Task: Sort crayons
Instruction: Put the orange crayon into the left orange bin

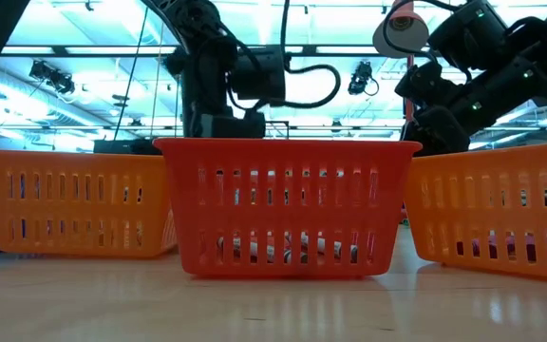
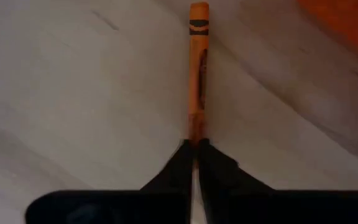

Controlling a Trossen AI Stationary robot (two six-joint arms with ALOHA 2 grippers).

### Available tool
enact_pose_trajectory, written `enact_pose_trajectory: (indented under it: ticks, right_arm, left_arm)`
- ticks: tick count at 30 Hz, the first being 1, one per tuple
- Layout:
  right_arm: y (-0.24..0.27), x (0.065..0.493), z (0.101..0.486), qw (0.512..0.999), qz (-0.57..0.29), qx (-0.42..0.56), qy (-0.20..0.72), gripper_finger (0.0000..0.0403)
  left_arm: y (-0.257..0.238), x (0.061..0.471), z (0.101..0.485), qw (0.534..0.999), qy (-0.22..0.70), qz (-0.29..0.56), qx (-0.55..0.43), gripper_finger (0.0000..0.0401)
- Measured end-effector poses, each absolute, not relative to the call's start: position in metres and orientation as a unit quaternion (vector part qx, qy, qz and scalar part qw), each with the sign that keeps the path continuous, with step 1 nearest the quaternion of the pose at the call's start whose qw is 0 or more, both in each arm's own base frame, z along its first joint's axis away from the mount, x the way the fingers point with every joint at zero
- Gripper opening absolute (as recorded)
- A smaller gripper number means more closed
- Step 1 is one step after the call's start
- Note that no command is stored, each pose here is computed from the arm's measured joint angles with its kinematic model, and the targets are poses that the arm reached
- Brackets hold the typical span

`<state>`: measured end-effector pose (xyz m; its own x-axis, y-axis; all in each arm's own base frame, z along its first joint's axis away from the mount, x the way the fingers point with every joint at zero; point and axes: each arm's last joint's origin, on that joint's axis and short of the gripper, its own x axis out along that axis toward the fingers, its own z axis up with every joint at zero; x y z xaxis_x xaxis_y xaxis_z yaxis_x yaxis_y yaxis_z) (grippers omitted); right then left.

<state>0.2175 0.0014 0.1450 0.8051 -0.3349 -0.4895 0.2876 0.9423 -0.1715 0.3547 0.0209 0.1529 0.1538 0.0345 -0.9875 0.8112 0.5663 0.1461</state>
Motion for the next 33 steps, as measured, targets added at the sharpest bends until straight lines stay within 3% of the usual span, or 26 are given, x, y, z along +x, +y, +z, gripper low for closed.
enact_pose_trajectory:
  ticks: [7, 16, 22, 33]
  right_arm:
    - [0.001, 0.217, 0.144, 0.948, -0.164, -0.045, 0.269, 0.0122]
    - [-0.004, 0.212, 0.138, 0.933, -0.202, 0.008, 0.299, 0.0122]
    - [-0.023, 0.208, 0.133, 0.916, -0.215, 0.097, 0.324, 0.0117]
    - [-0.035, 0.211, 0.139, 0.888, -0.232, 0.179, 0.355, 0.0116]
  left_arm:
    - [0.011, 0.346, 0.179, 0.663, 0.592, -0.24, 0.389, 0.0012]
    - [0.011, 0.347, 0.198, 0.709, 0.575, -0.172, 0.37, 0.0014]
    - [0.015, 0.352, 0.201, 0.75, 0.574, -0.101, 0.314, 0.0015]
    - [0.056, 0.373, 0.213, 0.859, 0.472, 0.046, 0.191, 0.0026]
